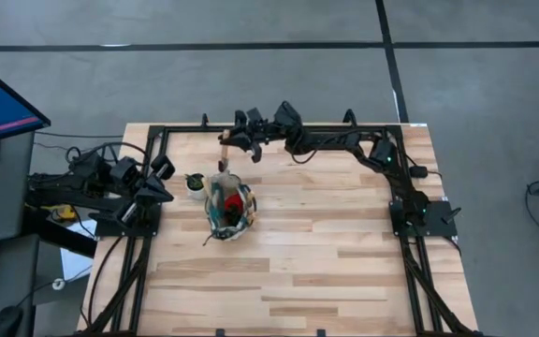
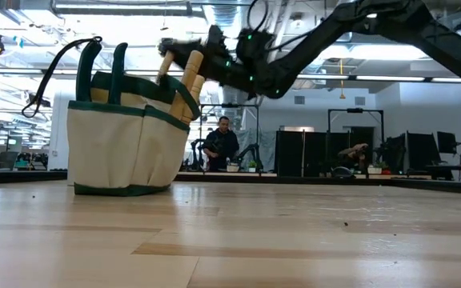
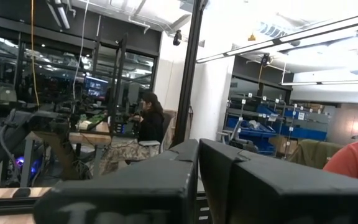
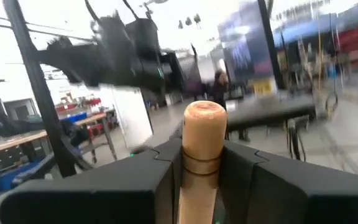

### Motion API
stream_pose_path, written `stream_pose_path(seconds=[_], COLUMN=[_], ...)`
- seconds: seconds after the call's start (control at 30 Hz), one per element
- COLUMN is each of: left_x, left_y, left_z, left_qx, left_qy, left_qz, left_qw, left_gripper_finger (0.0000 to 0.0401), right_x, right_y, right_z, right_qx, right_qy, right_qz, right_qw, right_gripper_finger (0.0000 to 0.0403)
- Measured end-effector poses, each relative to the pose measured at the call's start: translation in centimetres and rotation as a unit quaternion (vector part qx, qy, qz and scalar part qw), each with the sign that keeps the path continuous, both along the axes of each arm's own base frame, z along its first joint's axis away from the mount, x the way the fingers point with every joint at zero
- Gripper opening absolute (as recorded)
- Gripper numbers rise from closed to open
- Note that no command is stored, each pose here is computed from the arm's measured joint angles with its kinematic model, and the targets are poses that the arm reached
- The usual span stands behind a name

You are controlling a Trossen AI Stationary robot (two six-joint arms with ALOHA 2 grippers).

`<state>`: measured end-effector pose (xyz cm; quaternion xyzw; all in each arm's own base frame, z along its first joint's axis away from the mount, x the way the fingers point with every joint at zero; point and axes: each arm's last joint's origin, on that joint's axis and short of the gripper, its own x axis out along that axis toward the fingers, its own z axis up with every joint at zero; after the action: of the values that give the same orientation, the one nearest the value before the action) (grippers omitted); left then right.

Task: Pick & Place Garden tools in Gardening bag
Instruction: Put the trowel into the gardening bag

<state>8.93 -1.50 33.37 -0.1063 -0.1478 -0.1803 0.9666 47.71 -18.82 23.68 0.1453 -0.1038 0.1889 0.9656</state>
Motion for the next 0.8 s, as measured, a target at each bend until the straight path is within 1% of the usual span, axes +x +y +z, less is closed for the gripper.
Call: stream_pose_path(seconds=[0.07, 0.17, 0.27, 0.37, 0.43, 0.5, 0.57, 0.63, 0.7, 0.73, 0.8], left_x=[0.0, 0.0, 0.0, 0.0, 0.0, 0.0, 0.0, 0.0, 0.0, 0.0, 0.0], left_y=[0.0, 0.0, 0.0, 0.0, 0.0, 0.0, 0.0, 0.0, 0.0, -0.1, -0.1], left_z=[0.0, 0.0, 0.0, 0.0, 0.0, 0.0, 0.0, 0.0, 0.0, 0.0, 0.0], left_qx=[0.000, 0.000, 0.000, 0.001, 0.001, 0.001, 0.001, 0.002, 0.003, 0.004, 0.004], left_qy=[0.000, 0.000, -0.001, -0.001, -0.001, -0.001, -0.001, -0.001, -0.001, -0.001, -0.001], left_qz=[0.000, 0.000, 0.000, 0.000, 0.000, 0.000, -0.001, -0.004, -0.008, -0.010, -0.011], left_qw=[1.000, 1.000, 1.000, 1.000, 1.000, 1.000, 1.000, 1.000, 1.000, 1.000, 1.000], left_gripper_finger=[0.0003, 0.0003, 0.0003, 0.0003, 0.0003, 0.0003, 0.0003, 0.0003, 0.0003, 0.0003, 0.0003], right_x=[-0.3, -0.4, -0.4, -0.2, 0.1, 0.3, 0.3, -0.1, -0.6, -0.8, -0.7], right_y=[-0.3, -0.8, -1.5, -1.7, -1.0, -0.5, 0.0, 0.4, 0.7, 0.7, 0.6], right_z=[0.6, 0.2, -0.4, -1.4, -1.7, -1.5, -0.8, 0.9, 2.8, 3.4, 3.5], right_qx=[-0.004, 0.001, 0.018, 0.029, 0.015, 0.005, 0.005, -0.004, -0.023, -0.034, -0.046], right_qy=[-0.008, 0.002, 0.033, 0.070, 0.077, 0.067, 0.038, -0.001, -0.031, -0.036, -0.018], right_qz=[-0.005, -0.016, -0.041, -0.044, -0.041, -0.037, -0.024, -0.012, -0.015, -0.020, -0.054], right_qw=[1.000, 1.000, 0.998, 0.996, 0.996, 0.997, 0.999, 1.000, 0.999, 0.999, 0.997], right_gripper_finger=[0.0061, 0.0061, 0.0061, 0.0061, 0.0061, 0.0061, 0.0061, 0.0061, 0.0061, 0.0061, 0.0061])
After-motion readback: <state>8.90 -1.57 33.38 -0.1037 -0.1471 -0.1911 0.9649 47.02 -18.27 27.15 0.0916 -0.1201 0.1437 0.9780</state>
